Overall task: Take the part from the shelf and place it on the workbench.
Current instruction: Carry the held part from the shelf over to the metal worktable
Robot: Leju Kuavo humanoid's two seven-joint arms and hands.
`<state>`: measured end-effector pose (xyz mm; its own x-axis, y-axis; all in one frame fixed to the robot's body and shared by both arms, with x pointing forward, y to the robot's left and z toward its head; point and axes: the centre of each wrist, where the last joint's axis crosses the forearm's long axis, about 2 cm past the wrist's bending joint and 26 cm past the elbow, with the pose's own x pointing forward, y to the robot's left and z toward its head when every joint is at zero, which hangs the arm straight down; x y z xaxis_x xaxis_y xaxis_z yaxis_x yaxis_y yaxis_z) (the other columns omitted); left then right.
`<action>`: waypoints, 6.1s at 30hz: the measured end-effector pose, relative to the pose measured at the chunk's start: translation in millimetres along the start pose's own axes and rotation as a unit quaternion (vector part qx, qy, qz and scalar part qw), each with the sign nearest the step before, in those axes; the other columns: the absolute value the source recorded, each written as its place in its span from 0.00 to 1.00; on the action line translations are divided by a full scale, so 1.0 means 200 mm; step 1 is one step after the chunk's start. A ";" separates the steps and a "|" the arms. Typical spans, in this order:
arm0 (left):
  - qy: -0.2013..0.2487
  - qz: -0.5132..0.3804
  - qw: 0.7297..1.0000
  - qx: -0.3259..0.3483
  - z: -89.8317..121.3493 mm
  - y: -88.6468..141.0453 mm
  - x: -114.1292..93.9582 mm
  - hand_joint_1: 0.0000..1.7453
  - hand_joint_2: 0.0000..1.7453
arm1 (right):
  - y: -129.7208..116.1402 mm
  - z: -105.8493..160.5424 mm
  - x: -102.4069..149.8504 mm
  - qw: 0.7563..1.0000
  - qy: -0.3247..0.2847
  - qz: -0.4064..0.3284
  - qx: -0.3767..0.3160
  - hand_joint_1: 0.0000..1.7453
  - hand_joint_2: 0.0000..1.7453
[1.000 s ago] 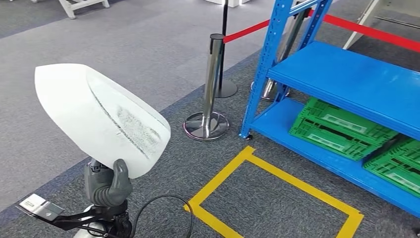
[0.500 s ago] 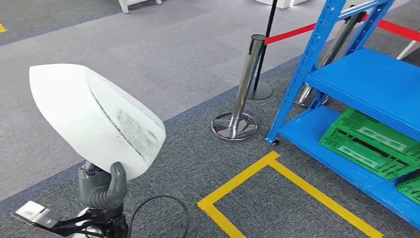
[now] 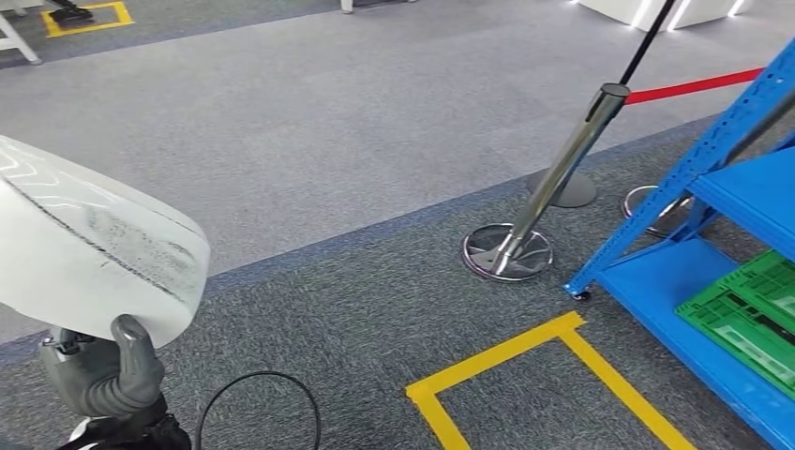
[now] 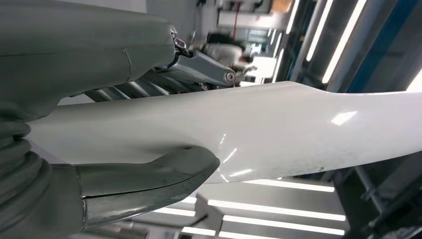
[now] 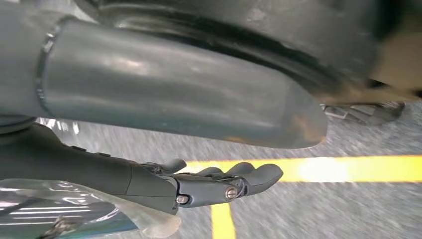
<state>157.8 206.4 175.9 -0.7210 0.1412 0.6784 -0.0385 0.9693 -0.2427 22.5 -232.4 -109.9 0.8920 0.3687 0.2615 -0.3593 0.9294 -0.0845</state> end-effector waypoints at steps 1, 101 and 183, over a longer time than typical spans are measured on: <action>-0.001 -0.004 1.000 0.004 0.00 0.00 0.01 1.00 1.00 | 0.00 0.00 0.00 1.000 -0.006 0.004 -0.003 0.00 0.00; 0.003 0.021 0.997 0.077 -0.05 -0.06 -0.06 1.00 1.00 | -0.07 -0.02 0.08 0.997 0.011 0.079 0.012 0.00 0.00; 0.000 0.004 0.998 0.070 -0.07 -0.11 -0.11 1.00 1.00 | -0.06 -0.02 0.09 0.998 0.001 0.067 0.021 0.00 0.00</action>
<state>184.0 185.4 176.9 -0.7216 0.1482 0.6763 -0.1295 0.9307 -0.3421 43.8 -237.4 -108.7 0.8357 0.4893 0.2494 -0.4861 0.8704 -0.0785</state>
